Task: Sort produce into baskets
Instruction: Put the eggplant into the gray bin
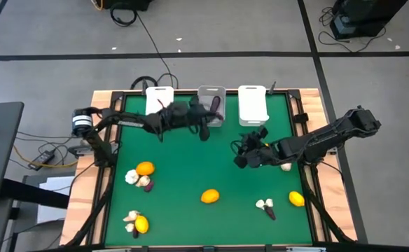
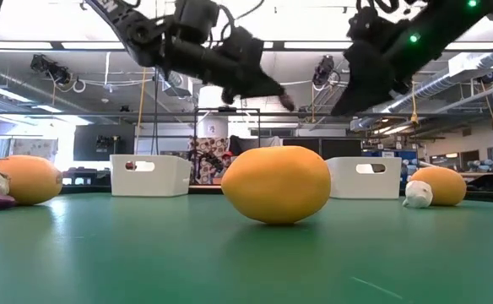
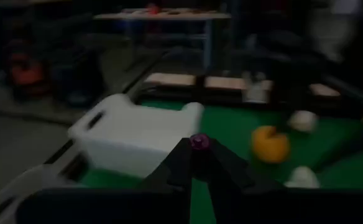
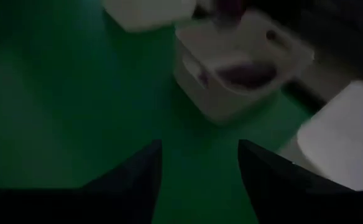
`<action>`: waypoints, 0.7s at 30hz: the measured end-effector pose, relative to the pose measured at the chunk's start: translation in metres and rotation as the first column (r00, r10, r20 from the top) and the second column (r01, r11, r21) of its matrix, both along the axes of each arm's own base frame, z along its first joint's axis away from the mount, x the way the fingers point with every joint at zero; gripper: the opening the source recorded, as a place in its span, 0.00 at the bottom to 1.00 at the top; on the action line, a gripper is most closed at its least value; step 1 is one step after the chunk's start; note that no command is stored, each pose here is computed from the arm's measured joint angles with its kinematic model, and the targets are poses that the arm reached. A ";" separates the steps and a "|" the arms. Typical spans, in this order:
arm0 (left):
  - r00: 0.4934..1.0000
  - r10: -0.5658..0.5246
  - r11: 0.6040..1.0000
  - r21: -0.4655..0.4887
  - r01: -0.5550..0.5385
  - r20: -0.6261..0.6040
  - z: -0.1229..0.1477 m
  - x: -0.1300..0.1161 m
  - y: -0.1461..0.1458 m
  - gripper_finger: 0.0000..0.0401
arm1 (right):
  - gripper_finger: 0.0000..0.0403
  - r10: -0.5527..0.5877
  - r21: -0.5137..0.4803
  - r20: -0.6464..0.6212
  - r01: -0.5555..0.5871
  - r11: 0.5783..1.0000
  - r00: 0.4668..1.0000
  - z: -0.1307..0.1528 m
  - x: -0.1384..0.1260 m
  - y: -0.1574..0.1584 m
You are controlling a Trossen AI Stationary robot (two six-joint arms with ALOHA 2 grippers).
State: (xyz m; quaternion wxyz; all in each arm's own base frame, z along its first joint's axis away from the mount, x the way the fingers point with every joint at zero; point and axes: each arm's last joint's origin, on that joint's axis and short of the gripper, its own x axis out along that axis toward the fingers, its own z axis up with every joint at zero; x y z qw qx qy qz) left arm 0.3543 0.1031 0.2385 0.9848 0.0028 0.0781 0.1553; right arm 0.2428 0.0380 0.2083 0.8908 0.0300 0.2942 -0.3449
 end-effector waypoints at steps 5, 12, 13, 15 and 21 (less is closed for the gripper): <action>0.985 0.125 0.991 -0.041 -0.130 -0.117 -0.011 -0.017 0.041 0.10 | 0.55 -0.027 0.021 0.016 0.026 0.999 1.000 0.001 0.000 -0.002; 0.966 0.197 0.975 -0.068 -0.210 -0.167 -0.016 -0.027 0.057 0.17 | 0.54 -0.008 0.016 0.004 0.008 1.000 1.000 0.001 0.000 -0.002; 0.966 0.198 0.975 -0.068 -0.211 -0.168 -0.016 -0.026 0.056 0.20 | 0.54 -0.010 0.006 0.002 0.010 1.000 1.000 0.001 0.000 -0.002; 0.966 0.197 0.975 -0.066 -0.211 -0.169 -0.016 -0.026 0.055 0.27 | 0.54 -0.006 -0.007 -0.004 0.006 1.000 1.000 0.001 0.000 -0.002; 0.962 0.211 0.973 -0.059 -0.224 -0.173 -0.017 -0.026 0.056 0.49 | 0.54 0.000 -0.007 -0.006 0.000 1.000 1.000 0.001 0.000 -0.002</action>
